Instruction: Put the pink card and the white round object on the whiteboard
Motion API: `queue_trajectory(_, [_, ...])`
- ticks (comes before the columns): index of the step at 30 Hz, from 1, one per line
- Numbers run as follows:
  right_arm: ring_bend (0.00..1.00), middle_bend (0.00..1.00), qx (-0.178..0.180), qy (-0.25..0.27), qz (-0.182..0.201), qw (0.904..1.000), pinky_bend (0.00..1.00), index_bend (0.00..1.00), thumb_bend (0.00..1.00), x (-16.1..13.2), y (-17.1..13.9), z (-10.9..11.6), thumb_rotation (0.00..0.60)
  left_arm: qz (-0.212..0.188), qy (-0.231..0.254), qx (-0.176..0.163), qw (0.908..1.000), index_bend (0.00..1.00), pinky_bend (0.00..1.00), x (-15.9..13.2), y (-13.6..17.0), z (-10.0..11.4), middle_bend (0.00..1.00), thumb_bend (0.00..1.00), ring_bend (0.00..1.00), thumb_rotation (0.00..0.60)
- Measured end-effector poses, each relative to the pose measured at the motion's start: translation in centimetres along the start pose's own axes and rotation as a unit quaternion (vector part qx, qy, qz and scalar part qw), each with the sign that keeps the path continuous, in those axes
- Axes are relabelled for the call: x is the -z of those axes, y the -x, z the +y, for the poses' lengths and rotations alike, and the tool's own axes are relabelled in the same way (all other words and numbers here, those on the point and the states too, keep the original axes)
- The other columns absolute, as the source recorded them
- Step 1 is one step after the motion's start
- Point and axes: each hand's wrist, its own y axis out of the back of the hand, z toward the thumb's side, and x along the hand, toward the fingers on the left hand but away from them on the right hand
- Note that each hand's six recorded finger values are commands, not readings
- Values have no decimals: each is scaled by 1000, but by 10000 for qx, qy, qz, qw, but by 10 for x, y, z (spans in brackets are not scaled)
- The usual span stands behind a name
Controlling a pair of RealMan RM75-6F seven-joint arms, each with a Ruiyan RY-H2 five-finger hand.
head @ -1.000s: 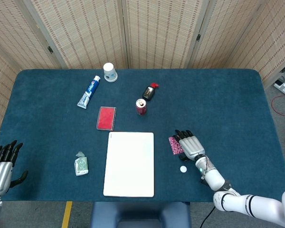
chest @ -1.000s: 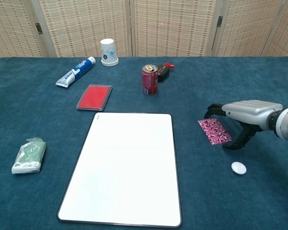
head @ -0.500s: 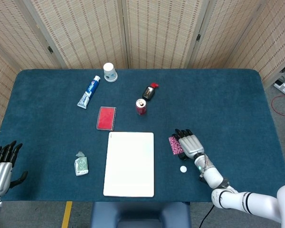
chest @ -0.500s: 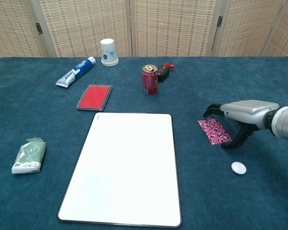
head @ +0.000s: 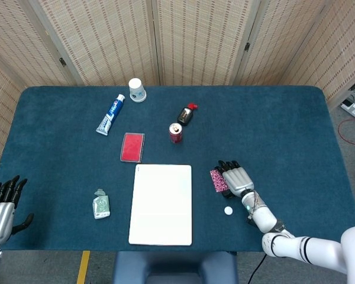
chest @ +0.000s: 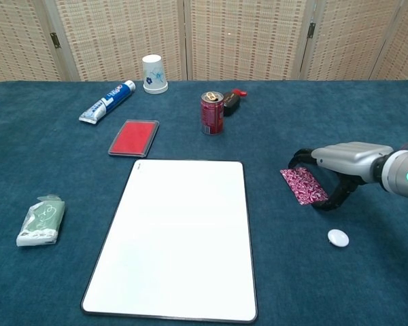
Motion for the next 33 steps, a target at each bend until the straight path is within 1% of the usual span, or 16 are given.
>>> queue_trajectory(6, [63,44,-17,-19,-16,10000,0,157,363,0,0,-1,522,14,8,6,10000,64,0,1,1,-1,54,342,83,600])
queue_trajectory(11, [34,57,0,-19,-47,10000,0,198,362,1,0,-2,522,6,9,15,10000,64,0,1,1,-1,54,343,84,600])
queue_trajectory(15, [28,59,49,3,-50,10000,0,201,363,1,-1,0,523,-3,7,10,10000,64,0,0,1,-1,54,342,84,600])
queue_trajectory(24, [31,60,224,-33,56,9997,0,201,363,-4,-4,14,521,8,11,0,10000,64,0,1,2,0,54,342,84,600])
queue_trajectory(29, [32,60,283,-96,233,9993,0,201,363,-19,-2,22,523,24,6,-13,10000,64,0,2,2,1,54,342,84,600])
queue_trajectory(33, [31,60,350,-181,484,9980,0,201,363,-40,3,32,521,31,14,-29,10000,64,0,3,3,2,54,342,84,600])
